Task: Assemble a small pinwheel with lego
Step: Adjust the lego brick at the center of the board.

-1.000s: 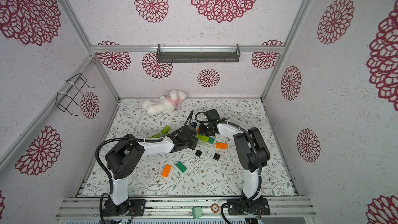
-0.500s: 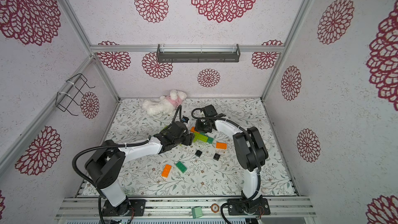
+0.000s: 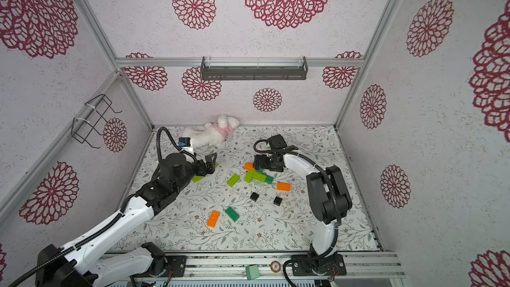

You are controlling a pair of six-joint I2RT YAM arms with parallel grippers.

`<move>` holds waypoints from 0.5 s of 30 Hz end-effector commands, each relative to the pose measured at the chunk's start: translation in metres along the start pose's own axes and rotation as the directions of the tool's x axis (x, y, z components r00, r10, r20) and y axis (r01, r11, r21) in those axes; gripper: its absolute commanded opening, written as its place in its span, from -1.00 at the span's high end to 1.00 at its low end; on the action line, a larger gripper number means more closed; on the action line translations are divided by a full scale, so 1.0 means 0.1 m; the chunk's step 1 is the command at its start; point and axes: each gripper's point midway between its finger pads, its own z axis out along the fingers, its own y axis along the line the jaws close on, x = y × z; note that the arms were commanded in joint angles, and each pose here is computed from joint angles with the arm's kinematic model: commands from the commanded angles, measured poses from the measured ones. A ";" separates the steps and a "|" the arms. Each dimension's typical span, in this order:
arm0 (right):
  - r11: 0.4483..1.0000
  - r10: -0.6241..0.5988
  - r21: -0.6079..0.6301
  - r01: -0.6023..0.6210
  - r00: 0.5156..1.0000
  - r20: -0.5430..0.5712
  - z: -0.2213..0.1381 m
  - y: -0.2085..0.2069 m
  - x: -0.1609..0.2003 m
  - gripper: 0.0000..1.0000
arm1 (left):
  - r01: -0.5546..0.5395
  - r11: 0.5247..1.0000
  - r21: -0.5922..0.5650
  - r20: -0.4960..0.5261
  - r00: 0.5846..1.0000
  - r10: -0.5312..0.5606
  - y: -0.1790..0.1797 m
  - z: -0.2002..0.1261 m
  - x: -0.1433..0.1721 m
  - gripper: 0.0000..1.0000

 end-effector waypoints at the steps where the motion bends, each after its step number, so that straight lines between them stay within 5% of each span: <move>1: 0.998 -0.038 -0.059 0.039 0.999 0.020 0.03 0.13 -0.08 -0.98 | 0.128 0.989 0.077 -0.097 0.988 -0.121 0.00 -0.09 0.03 -0.94; 8: 0.993 -0.021 -0.117 0.019 1.000 -0.019 0.15 0.21 0.04 -0.98 | 0.263 0.951 0.160 -0.131 0.961 -0.244 0.13 -0.22 -0.27 -0.94; 15: 0.989 -0.007 -0.147 0.001 0.999 -0.045 0.13 0.35 0.23 -0.98 | 0.176 0.974 0.145 -0.236 0.962 -0.138 0.22 -0.26 -0.18 -0.94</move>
